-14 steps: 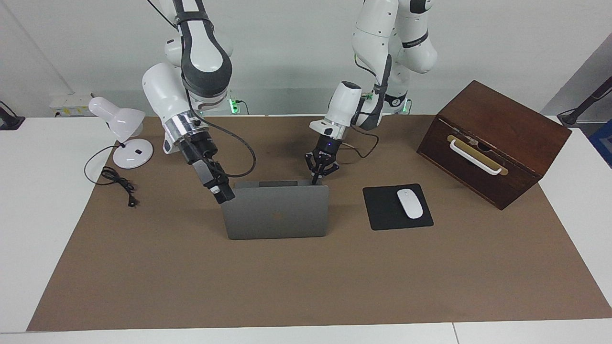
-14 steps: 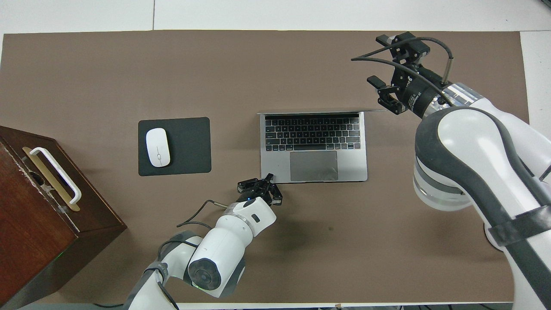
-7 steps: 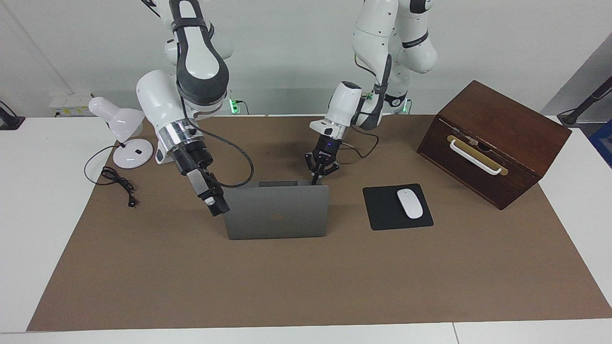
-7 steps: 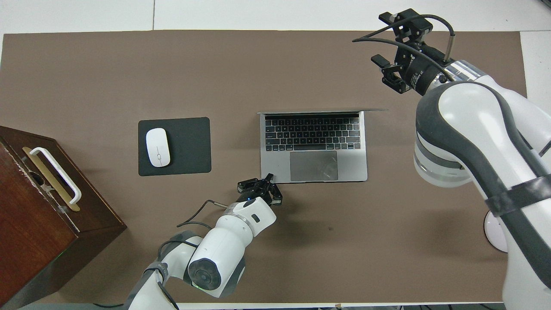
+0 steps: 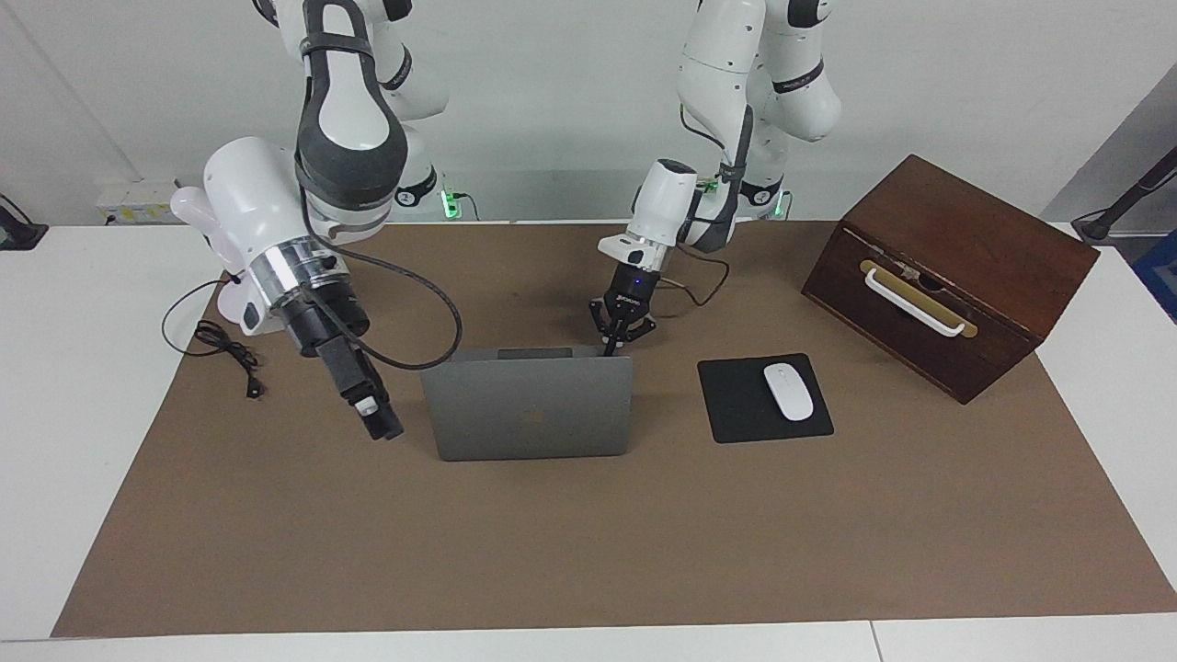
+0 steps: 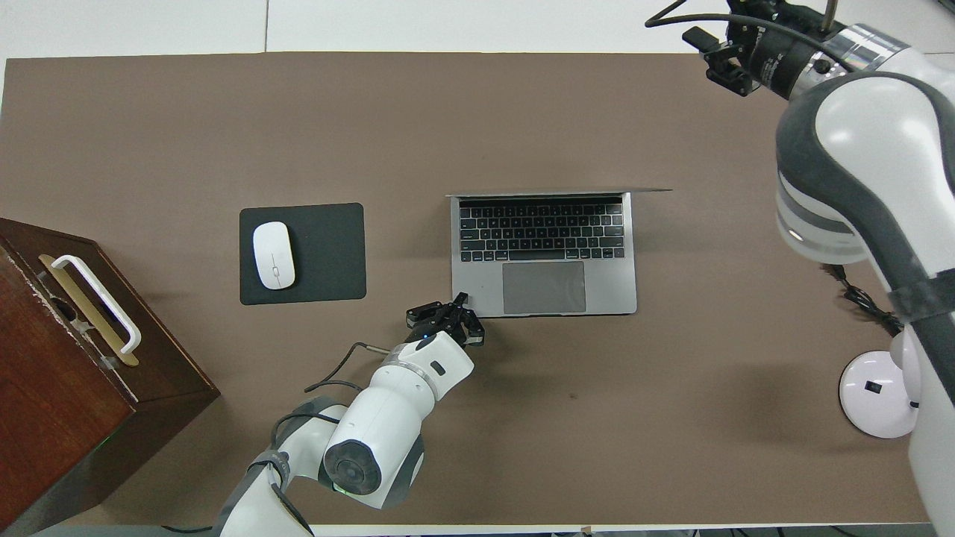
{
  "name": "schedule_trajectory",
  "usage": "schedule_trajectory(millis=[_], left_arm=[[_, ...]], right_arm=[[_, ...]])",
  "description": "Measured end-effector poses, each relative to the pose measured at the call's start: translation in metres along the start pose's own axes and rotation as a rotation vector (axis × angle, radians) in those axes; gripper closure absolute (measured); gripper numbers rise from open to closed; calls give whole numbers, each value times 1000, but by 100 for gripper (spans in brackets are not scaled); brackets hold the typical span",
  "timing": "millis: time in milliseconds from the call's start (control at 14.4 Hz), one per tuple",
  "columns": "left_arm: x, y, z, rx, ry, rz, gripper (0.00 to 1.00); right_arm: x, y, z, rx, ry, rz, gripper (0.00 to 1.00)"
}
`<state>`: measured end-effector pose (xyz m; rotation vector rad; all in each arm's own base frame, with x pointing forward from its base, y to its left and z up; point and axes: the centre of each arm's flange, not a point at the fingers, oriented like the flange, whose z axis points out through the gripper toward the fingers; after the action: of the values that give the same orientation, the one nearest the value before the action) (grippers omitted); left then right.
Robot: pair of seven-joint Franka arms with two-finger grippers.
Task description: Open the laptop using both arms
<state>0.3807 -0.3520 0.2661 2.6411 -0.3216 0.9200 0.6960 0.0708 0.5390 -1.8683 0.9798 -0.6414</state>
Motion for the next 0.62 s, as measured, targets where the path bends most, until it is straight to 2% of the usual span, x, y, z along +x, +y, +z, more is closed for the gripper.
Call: schedule_trajectory(millis=[416,625], left_arm=[[23,-13,-12,9,16,-69,99],[31,-11,-24,-5,11,-91,99]], right_arm=[[74,-31,-15,-85,-4,-331,0],[105,-33,-28,-89,-15,-488,0]])
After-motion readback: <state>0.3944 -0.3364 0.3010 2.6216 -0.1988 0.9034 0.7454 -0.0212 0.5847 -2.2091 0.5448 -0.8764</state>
